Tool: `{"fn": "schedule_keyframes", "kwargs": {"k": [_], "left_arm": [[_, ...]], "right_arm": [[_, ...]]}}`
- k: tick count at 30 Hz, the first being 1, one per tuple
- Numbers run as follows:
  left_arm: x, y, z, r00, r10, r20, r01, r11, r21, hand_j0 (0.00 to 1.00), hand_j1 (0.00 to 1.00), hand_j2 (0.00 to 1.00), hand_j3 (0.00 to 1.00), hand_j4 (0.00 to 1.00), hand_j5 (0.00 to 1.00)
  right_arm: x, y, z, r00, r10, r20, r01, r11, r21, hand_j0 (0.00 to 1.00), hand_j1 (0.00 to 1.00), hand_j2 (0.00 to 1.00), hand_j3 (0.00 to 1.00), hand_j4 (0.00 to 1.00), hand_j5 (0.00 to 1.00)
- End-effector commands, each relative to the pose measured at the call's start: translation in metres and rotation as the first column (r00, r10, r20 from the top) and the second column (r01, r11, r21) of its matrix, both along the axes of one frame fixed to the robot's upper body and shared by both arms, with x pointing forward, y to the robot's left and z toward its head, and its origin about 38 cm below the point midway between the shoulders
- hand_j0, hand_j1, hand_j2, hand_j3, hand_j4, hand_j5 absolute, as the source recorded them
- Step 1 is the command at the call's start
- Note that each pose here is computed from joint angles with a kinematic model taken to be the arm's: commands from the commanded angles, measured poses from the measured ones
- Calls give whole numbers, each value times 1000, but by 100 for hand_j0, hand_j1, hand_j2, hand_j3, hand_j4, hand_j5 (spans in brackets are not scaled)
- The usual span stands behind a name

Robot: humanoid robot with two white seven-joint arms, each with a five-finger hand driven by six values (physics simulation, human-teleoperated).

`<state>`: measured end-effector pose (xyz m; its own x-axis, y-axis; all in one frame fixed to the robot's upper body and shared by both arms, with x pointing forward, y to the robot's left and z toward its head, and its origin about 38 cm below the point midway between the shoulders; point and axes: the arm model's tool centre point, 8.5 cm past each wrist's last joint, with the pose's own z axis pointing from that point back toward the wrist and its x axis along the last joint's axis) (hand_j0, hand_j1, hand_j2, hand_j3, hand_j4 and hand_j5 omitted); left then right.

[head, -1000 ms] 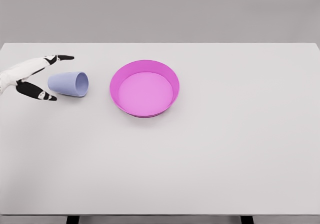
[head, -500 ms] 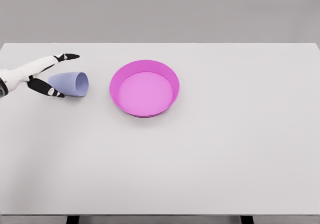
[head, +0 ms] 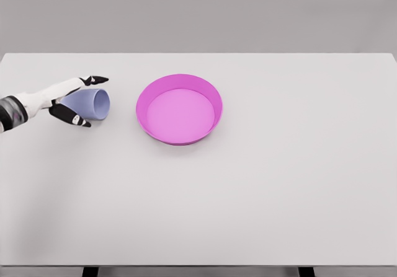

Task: Flip the cup with left arm and place it on the plate

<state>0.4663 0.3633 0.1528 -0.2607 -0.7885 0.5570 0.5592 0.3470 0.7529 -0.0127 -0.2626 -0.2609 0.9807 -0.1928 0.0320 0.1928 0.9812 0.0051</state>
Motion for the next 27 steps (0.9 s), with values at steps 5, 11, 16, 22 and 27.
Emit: {"fn": "schedule_keyframes", "kwargs": {"k": [5,11,16,22,27], "left_arm": [[1,-1,-5,1000,10,-12,-10,1000,-6,94,94,94,94,94,94],[2,-5,-4,1000,-1,-3,1,1000,4,83,83,83,83,83,83],[4,-7,-4,1000,-4,0,4,1000,0,80,80,80,80,80,80],[4,-9,-4,1000,-5,-1,5,1000,-4,78,78,78,78,78,78],[4,-10,-1,1000,-8,7,9,1000,-26,77,77,77,77,77,77]], "right_arm": [[0,0,0,1000,0,-1,0,1000,0,100,100,100,100,100,100],[0,0,0,1000,0,-1,0,1000,0,100,100,100,100,100,100],[0,0,0,1000,0,0,0,1000,0,100,100,100,100,100,100],[-1,0,0,1000,0,-3,0,1000,0,100,100,100,100,100,100],[0,0,0,1000,0,-1,0,1000,0,100,100,100,100,100,100]]}}
